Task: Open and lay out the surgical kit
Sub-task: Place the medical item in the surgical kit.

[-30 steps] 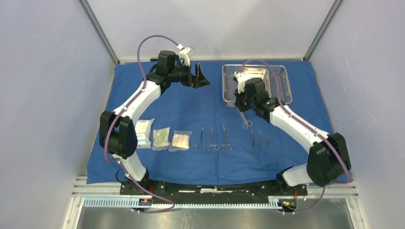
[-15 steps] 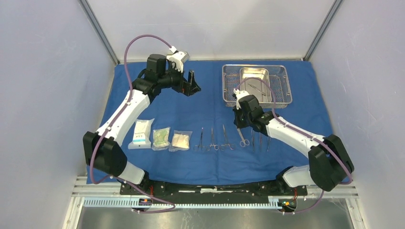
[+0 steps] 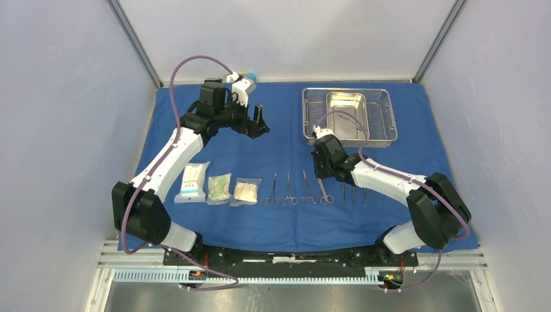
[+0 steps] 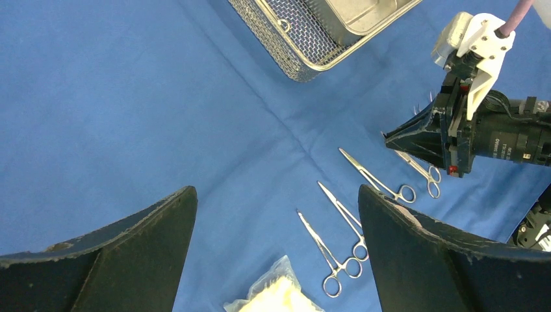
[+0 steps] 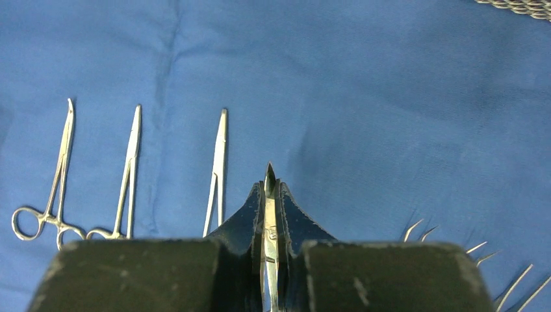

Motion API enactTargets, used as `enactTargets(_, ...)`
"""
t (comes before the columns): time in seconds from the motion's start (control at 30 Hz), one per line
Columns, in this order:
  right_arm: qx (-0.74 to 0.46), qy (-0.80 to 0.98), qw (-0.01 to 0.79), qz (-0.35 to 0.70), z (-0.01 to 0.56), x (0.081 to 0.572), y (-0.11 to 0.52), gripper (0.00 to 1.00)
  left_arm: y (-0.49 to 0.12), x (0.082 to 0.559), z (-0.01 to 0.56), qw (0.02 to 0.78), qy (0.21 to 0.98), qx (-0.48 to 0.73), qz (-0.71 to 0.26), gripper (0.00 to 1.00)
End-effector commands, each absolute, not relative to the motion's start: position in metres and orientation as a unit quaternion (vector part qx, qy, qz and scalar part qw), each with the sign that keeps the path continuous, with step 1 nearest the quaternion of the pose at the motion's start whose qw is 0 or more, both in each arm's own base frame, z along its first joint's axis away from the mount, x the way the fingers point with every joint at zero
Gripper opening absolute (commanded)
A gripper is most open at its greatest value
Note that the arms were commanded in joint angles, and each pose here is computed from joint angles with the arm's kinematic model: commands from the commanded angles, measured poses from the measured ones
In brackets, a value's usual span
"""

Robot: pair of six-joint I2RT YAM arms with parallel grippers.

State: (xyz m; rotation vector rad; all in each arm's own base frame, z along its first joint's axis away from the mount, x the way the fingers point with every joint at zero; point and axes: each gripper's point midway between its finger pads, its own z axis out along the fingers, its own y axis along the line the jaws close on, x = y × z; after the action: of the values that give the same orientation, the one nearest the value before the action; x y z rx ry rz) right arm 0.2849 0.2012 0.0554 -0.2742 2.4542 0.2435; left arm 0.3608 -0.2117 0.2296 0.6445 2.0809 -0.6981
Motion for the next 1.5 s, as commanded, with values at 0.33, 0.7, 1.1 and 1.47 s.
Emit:
enactTargets(0.33, -0.053, 0.928, 0.363, 0.066, 0.071, 0.309, 0.198, 0.0, -0.211, 0.363, 0.249, 0.445, 0.809, 0.264, -0.278, 1.0)
enactTargets(0.7, -0.043, 0.932, 0.357, 0.047, 0.06, 0.308, 0.191, 0.0, -0.214, 0.359, 0.253, 0.445, 0.805, 0.266, -0.29, 1.0)
enactTargets(1.1, -0.042, 0.934, 0.355, 0.025, 0.051, 0.307, 0.182, 0.0, -0.218, 0.353, 0.257, 0.443, 0.801, 0.259, -0.309, 1.0)
enactTargets(1.47, -0.033, 0.939, 0.342, 0.013, 0.039, 0.3, 0.175, 0.0, -0.218, 0.35, 0.263, 0.448, 0.797, 0.255, -0.315, 1.0)
